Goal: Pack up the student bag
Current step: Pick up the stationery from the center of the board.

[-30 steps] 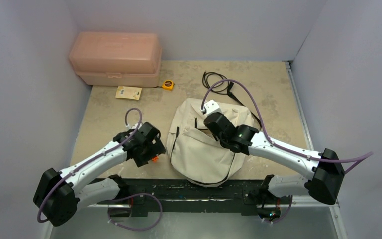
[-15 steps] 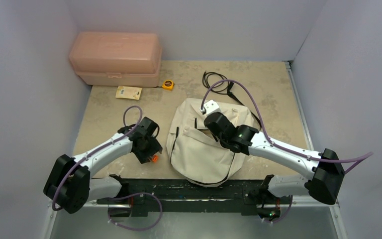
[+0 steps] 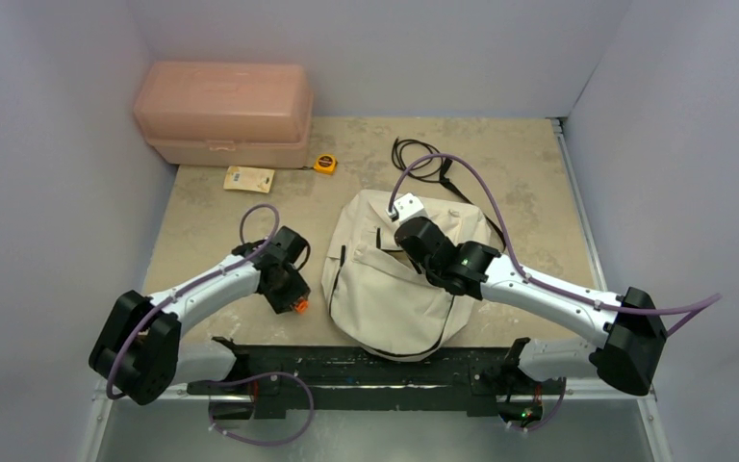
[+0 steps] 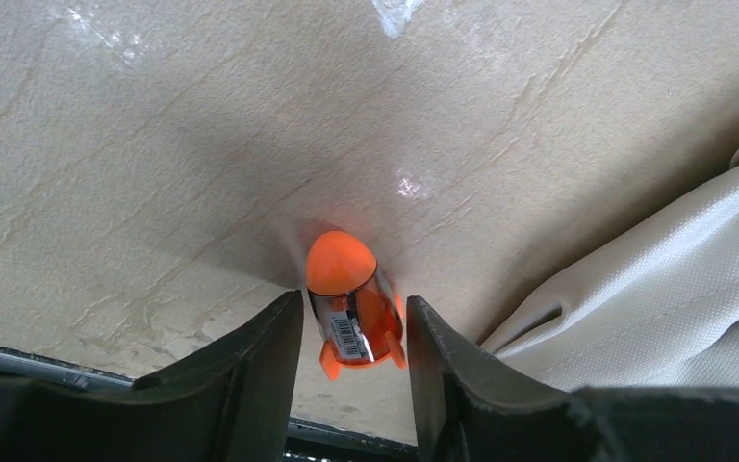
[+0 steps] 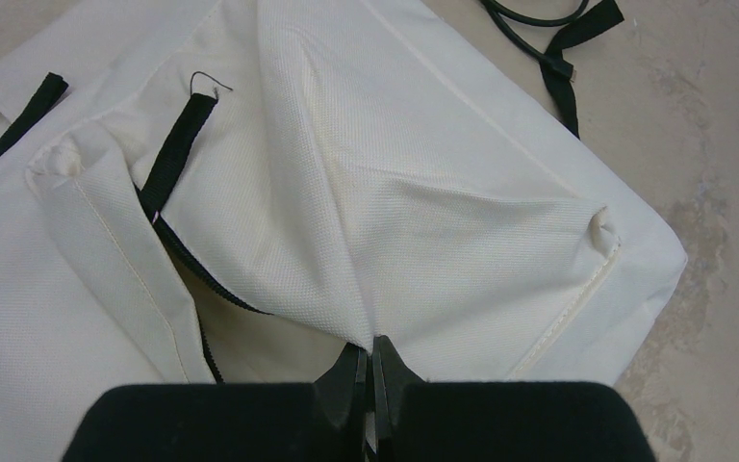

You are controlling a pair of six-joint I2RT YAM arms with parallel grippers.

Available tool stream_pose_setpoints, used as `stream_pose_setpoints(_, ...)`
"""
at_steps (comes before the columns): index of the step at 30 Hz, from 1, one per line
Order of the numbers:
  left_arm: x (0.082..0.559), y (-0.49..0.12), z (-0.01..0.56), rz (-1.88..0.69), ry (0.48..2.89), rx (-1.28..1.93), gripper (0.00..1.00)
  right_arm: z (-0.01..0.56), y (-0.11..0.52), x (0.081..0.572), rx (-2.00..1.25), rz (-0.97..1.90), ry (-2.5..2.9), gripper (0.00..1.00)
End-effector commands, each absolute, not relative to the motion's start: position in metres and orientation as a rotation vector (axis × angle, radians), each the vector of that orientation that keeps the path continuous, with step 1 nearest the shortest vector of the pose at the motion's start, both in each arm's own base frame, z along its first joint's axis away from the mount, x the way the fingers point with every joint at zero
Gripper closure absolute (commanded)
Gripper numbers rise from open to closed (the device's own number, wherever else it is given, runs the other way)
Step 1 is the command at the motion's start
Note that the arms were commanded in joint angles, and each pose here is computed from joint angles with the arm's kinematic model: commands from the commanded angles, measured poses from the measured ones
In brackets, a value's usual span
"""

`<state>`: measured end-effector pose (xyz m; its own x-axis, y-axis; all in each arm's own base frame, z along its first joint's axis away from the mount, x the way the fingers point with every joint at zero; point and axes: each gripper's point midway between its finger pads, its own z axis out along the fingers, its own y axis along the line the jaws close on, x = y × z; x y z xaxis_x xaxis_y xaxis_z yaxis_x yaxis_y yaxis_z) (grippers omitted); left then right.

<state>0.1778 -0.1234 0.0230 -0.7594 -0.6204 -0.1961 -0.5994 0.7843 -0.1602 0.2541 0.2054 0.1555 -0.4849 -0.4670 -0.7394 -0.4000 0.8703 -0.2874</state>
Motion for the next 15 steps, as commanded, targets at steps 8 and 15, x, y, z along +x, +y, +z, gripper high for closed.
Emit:
stream_pose_setpoints(8,0.184,-0.131,0.068,-0.287,2.681,-0.777,0.75,0.183,0.234,0.252,-0.587,0.103,2.081,1.0)
stream_pose_setpoints(15,0.199,-0.224,0.16,-1.066,2.443,-0.557,0.73,0.195,0.241,0.247,-0.472,0.23,2.086,1.0)
